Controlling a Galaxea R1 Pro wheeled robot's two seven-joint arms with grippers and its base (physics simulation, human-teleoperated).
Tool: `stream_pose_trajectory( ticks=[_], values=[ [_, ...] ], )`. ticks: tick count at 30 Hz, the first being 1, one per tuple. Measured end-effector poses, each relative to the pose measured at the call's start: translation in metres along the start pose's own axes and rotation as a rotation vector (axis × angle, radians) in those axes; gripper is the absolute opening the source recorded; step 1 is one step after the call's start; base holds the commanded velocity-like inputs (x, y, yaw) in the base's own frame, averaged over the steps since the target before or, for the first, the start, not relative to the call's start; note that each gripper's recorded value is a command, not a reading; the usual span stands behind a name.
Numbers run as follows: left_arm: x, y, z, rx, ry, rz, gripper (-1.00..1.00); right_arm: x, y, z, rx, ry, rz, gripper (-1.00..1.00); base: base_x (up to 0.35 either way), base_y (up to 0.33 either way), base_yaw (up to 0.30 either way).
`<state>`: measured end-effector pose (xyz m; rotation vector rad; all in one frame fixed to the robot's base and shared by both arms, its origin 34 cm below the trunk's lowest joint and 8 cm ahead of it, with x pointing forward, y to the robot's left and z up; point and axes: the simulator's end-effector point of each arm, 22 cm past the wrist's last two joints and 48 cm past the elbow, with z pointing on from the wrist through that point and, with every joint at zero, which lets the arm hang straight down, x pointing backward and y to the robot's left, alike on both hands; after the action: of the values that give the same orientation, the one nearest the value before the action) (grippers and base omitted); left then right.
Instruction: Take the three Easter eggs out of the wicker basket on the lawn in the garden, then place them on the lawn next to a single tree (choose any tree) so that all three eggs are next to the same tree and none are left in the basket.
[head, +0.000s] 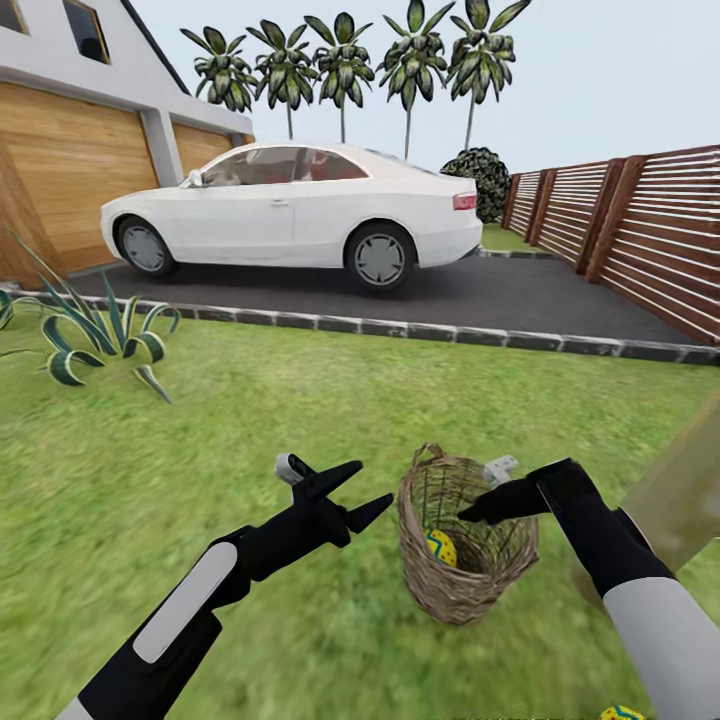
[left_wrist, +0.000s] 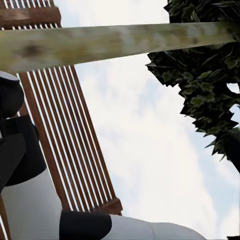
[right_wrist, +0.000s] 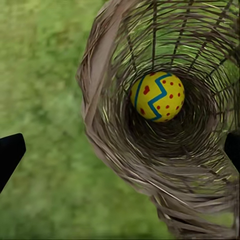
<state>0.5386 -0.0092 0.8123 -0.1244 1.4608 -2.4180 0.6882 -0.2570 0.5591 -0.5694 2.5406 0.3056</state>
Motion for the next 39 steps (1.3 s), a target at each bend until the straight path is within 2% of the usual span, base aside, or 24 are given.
stream_pose_trajectory(
  ticks=[16,30,39],
  values=[
    [0.0013,-0.0033,0.0013,0.002,0.003,0.007,1.00,-0.0024,0.0002,-0.0037,0.002,-0.007,-0.003,1.00,0.206,0.158,-0.278],
    [0.0023,-0.0061,0.0026,0.005,0.005,0.012,1.00,-0.0045,0.0008,-0.0068,0.002,-0.012,-0.003,1.00,0.010,0.008,-0.279],
    [0.0030,-0.0078,0.0032,0.007,0.006,0.015,1.00,-0.0056,0.0011,-0.0086,0.004,-0.015,-0.004,1.00,0.000,0.197,-0.279]
  ],
)
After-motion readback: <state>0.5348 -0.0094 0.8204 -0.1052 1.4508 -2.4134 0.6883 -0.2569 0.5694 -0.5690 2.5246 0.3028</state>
